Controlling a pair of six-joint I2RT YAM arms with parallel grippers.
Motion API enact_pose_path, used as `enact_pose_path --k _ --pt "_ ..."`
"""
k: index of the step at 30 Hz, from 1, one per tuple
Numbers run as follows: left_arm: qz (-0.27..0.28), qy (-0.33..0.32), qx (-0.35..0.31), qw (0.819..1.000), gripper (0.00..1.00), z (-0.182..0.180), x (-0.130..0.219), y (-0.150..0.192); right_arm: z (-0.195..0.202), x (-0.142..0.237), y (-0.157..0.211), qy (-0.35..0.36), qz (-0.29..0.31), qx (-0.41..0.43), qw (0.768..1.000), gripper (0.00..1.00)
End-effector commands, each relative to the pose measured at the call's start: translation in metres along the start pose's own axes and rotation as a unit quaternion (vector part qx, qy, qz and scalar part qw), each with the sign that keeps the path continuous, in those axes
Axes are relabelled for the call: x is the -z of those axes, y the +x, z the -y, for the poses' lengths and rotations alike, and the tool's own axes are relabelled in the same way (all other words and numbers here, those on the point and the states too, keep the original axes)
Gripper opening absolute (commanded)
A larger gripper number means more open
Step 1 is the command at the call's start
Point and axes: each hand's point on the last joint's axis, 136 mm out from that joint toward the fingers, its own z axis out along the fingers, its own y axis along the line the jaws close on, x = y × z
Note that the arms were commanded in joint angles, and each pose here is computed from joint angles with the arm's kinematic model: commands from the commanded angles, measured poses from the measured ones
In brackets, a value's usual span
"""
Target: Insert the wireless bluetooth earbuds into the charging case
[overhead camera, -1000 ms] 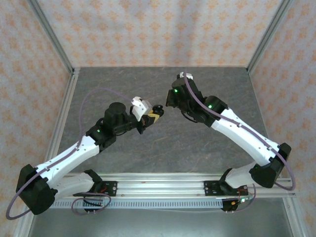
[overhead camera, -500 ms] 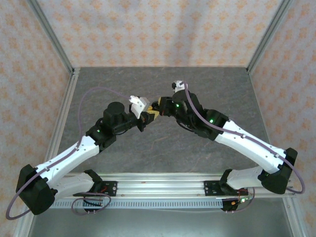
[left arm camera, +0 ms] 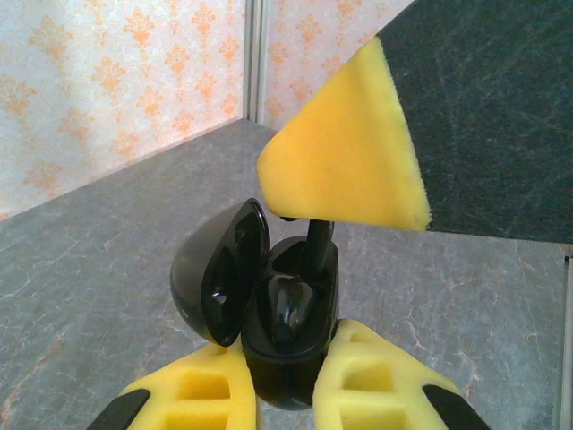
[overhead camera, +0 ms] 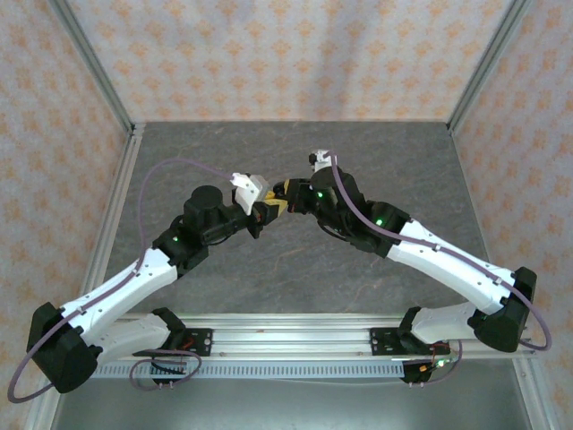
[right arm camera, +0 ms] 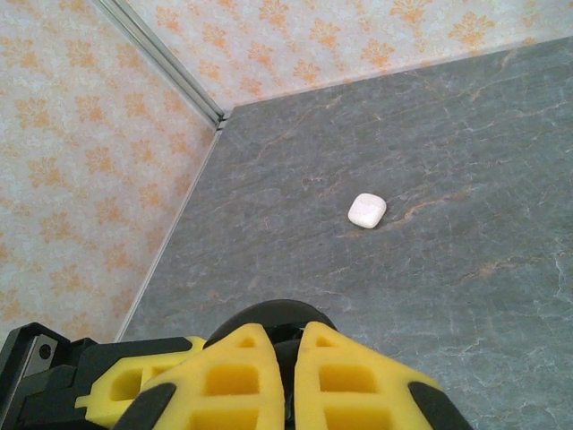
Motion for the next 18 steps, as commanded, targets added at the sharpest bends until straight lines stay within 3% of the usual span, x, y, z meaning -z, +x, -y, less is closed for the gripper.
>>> enact_pose_path --k 1,18 --pt "0.037 -0.005 -0.008 0.999 0.0 0.003 0.006 -0.025 -0.002 0.004 -0.002 -0.008 0.007 0.001 1.0 0.09" --pt "0.03 -0.006 -0.011 0.999 0.0 0.002 0.004 -0.022 -0.004 -0.004 0.019 -0.001 -0.055 0.036 0.998 0.09"
